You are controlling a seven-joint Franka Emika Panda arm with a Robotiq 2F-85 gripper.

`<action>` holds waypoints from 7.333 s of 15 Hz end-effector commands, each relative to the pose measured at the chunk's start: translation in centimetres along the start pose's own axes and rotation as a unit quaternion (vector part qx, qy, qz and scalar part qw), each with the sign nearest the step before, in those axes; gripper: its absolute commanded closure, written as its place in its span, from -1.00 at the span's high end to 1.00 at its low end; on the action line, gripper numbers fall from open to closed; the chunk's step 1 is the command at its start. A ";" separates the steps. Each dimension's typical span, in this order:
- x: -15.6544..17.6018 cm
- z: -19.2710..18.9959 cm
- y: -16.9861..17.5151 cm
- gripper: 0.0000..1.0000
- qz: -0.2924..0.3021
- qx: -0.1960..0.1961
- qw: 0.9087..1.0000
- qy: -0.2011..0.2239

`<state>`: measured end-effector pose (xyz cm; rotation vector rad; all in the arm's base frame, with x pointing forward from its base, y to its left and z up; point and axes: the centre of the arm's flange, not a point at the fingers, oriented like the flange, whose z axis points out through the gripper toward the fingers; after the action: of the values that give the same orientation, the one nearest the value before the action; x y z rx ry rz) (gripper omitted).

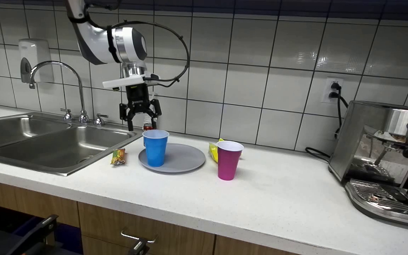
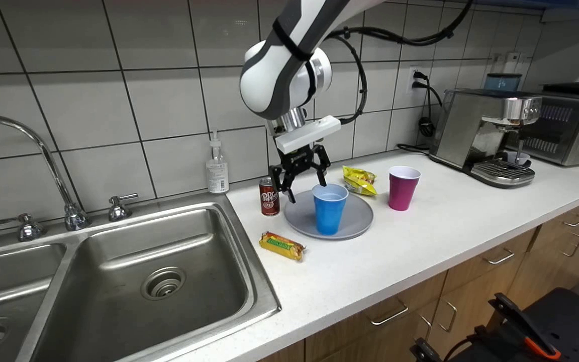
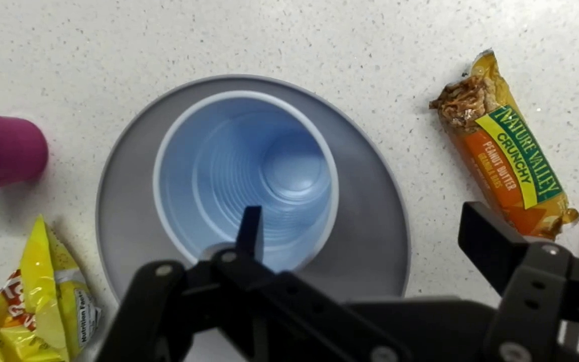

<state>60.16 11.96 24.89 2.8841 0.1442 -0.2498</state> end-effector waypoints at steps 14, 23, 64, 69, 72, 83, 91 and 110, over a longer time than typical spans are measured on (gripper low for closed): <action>-4.8 -2.4 10.4 1.00 0.098 0.024 0.993 0.064; -5.8 -2.0 15.5 1.00 0.139 0.021 0.989 0.055; 1.1 6.2 29.6 1.00 0.302 0.062 0.951 0.042; 0.2 6.8 30.2 1.00 0.303 0.058 0.950 0.039; -0.3 7.0 30.4 1.00 0.304 0.059 0.950 0.037; -0.2 7.2 29.9 1.00 0.303 0.054 0.951 0.032; 0.5 8.2 27.5 1.00 0.301 0.048 0.952 0.043; 0.3 8.8 28.0 -1.00 0.293 0.049 0.953 0.058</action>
<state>62.82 -17.06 22.59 2.8741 -0.7134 0.0094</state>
